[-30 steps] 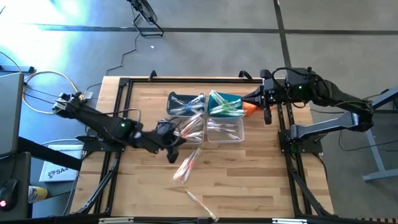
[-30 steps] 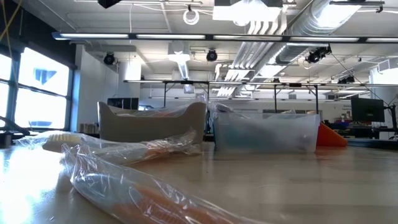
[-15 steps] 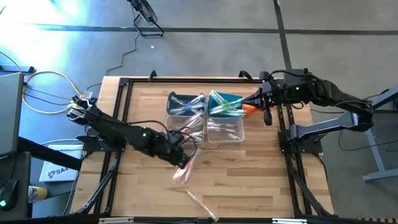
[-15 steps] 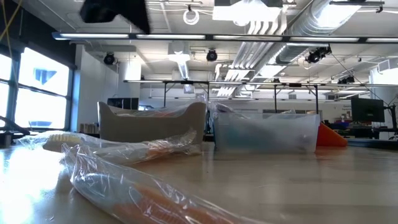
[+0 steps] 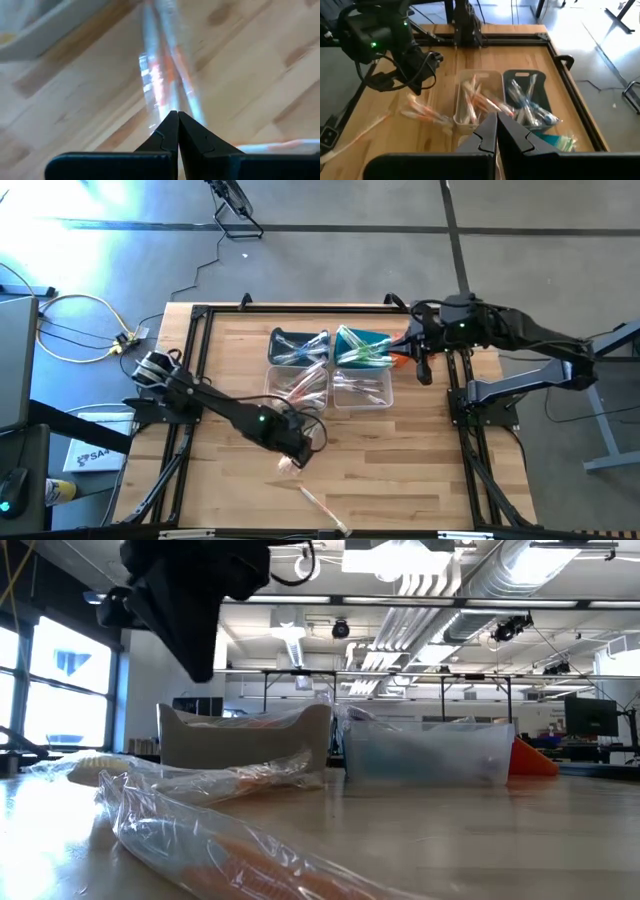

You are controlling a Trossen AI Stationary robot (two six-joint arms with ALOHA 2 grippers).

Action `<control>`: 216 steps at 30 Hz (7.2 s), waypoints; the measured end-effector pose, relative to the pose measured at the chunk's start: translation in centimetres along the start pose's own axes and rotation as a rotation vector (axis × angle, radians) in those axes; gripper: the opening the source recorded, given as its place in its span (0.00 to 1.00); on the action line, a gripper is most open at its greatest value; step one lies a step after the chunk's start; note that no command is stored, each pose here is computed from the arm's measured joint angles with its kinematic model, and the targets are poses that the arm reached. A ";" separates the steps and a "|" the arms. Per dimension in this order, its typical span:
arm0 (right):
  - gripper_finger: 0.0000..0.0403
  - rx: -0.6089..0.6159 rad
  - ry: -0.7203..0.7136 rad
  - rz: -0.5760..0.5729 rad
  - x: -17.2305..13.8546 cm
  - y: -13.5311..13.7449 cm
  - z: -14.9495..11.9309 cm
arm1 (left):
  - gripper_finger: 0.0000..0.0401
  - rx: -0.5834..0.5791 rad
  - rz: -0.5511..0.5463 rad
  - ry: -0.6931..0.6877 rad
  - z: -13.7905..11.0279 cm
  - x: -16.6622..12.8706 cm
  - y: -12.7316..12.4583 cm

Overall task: Pick & Place Toothbrushes
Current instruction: Put the orange toothbrush into the gray bin

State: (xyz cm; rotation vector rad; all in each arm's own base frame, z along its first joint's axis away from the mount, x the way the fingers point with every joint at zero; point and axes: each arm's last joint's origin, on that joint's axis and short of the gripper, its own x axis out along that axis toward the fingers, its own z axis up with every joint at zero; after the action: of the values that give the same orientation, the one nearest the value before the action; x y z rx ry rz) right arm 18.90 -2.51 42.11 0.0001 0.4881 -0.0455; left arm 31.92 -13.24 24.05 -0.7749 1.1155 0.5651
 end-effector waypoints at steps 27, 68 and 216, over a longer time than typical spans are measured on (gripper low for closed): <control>0.01 -0.015 0.102 -0.002 2.4 -0.3 -0.4 | 0.25 0.020 0.081 0.124 -1.0 5.8 -0.8; 0.01 -0.040 0.123 -0.002 2.4 -0.3 -0.6 | 0.25 -0.037 0.073 0.040 -1.4 7.6 0.4; 0.01 0.096 0.244 -0.169 1.9 -2.2 -1.9 | 0.33 0.380 -0.183 -0.311 11.7 -8.5 7.1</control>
State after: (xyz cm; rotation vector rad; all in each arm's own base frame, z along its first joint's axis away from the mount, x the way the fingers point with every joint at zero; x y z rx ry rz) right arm 19.61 -4.82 39.55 0.0587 0.7284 -0.2368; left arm 30.40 0.09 32.85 -0.4342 0.8194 0.2930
